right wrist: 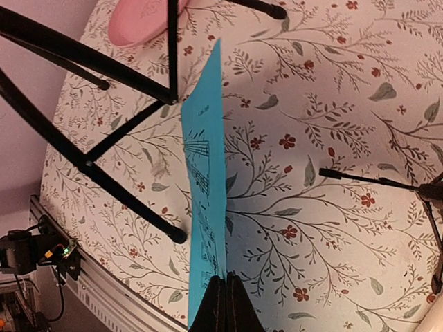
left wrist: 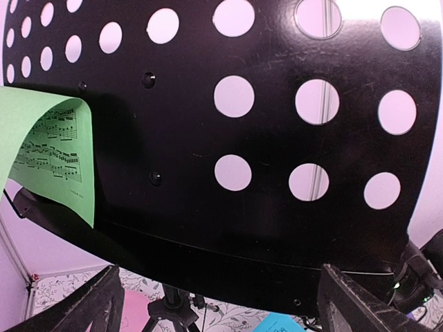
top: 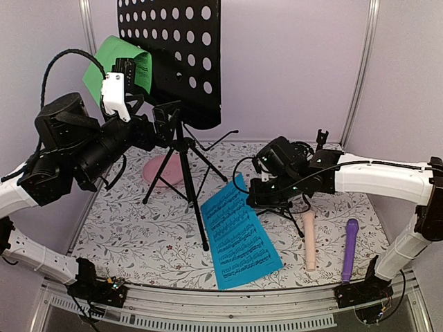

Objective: Pack up the instrument practice props

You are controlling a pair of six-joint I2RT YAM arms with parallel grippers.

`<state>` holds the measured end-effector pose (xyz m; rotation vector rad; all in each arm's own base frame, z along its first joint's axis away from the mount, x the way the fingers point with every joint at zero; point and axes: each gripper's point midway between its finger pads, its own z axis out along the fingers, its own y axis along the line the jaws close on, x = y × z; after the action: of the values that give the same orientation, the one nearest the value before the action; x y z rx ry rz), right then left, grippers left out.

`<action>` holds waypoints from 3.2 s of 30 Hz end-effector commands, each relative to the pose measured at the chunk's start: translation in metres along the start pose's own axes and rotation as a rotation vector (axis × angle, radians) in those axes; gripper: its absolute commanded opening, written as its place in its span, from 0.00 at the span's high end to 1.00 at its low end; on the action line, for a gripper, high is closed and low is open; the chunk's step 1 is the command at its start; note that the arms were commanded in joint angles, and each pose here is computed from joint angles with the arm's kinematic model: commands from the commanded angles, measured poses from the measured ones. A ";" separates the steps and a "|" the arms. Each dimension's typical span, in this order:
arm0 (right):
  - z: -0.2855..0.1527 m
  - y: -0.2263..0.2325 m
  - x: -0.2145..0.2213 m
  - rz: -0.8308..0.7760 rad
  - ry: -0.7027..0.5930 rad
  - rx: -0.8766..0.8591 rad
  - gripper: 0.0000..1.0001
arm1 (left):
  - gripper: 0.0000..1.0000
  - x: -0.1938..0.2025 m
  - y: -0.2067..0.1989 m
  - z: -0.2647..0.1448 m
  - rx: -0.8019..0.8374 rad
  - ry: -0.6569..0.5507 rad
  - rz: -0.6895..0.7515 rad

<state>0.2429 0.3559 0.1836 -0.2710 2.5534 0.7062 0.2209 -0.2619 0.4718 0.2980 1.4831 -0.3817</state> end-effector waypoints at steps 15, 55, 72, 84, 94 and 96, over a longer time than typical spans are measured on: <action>0.050 -0.063 0.039 0.063 0.118 0.297 1.00 | 0.02 -0.002 0.006 -0.001 -0.011 -0.002 -0.022; -0.108 -0.025 -0.042 -0.181 -0.232 0.145 0.58 | 0.01 -0.012 0.022 0.001 -0.040 -0.053 0.074; -0.200 0.036 -0.064 -0.472 -0.547 -0.222 0.56 | 0.01 -0.051 0.088 -0.006 -0.230 -0.056 -0.072; -0.188 0.044 -0.069 -0.461 -0.558 -0.252 0.56 | 0.01 -0.083 0.117 -0.037 -0.159 -0.162 -0.413; -0.207 0.065 -0.029 -0.591 -0.526 -0.493 0.56 | 0.02 -0.048 0.183 -0.002 -0.342 0.106 -0.459; -0.215 0.070 -0.022 -0.613 -0.529 -0.542 0.56 | 0.03 -0.044 0.202 0.001 -0.345 0.127 -0.511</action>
<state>0.1839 0.3015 0.3616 -0.7737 1.7626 0.9026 0.2854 -0.0895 0.5483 -0.3052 1.5263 -0.4429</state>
